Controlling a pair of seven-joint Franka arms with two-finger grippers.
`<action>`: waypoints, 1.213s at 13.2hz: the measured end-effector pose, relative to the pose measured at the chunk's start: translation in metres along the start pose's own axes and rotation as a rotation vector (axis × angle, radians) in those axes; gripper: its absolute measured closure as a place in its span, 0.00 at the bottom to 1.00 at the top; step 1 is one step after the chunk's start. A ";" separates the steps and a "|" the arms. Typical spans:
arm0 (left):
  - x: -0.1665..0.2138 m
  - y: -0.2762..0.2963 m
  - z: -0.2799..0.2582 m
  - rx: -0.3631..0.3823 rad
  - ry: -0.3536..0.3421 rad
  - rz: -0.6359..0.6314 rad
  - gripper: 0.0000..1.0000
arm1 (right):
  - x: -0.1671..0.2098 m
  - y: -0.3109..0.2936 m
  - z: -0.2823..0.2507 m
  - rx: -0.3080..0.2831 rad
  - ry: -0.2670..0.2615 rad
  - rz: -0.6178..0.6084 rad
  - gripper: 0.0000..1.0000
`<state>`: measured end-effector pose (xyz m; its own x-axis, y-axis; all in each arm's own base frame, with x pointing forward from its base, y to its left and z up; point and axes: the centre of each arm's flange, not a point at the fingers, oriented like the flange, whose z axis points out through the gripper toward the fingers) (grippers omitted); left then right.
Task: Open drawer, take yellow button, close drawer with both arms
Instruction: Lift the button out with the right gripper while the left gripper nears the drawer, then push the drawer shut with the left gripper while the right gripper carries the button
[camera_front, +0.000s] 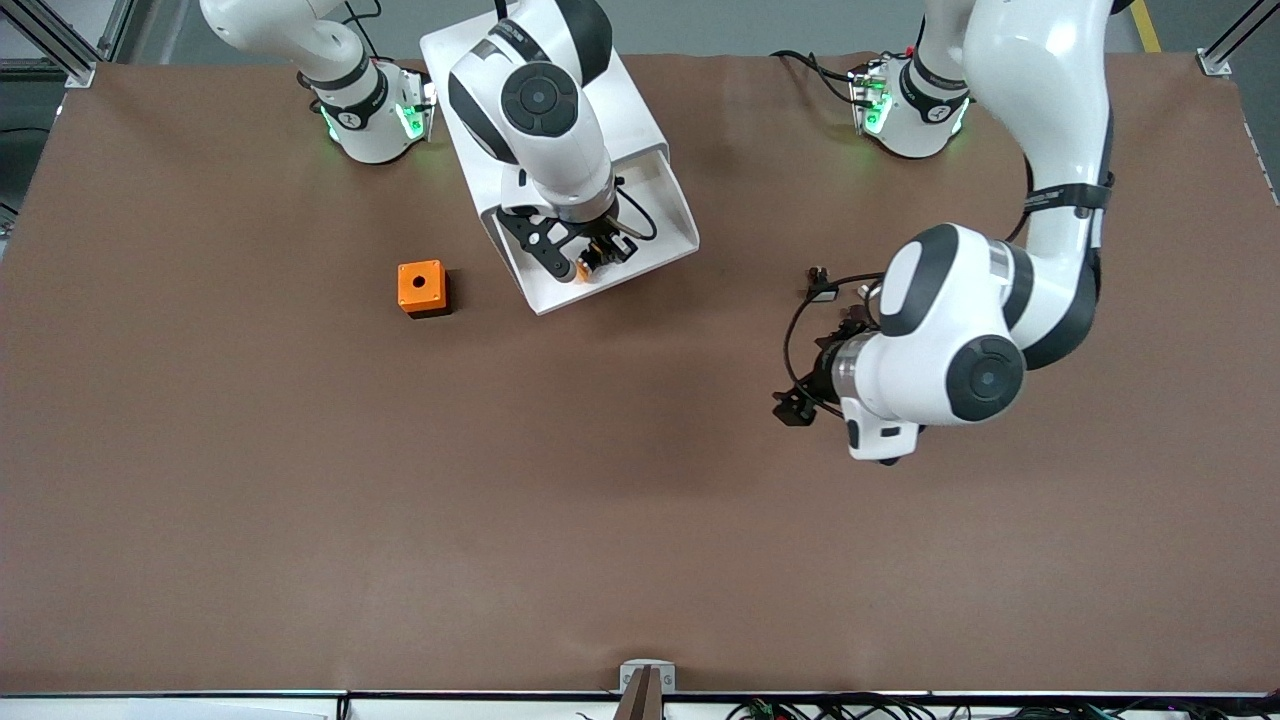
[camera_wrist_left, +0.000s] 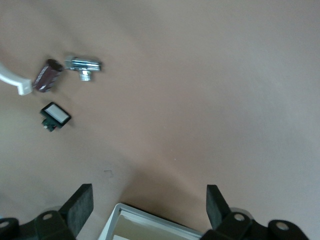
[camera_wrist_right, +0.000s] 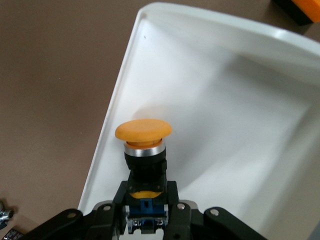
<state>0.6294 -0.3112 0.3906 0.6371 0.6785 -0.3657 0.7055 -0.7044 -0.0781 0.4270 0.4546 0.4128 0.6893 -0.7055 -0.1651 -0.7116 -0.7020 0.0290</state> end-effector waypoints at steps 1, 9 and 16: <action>-0.009 0.006 0.002 -0.021 0.011 0.070 0.00 | 0.007 0.000 -0.009 -0.005 -0.001 -0.015 0.67; -0.099 0.044 0.083 -0.046 0.098 0.347 0.01 | 0.175 0.035 -0.119 -0.023 -0.039 -0.262 0.67; -0.121 0.057 0.129 -0.034 0.154 0.371 0.00 | 0.344 0.112 -0.141 -0.052 0.005 -0.570 0.67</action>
<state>0.5523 -0.4600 0.3107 0.8877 0.4043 -0.2201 0.4268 -0.9020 0.0645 0.6033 0.1194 0.4981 0.9630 -0.2141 -0.1637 -0.2194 -0.9755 -0.0150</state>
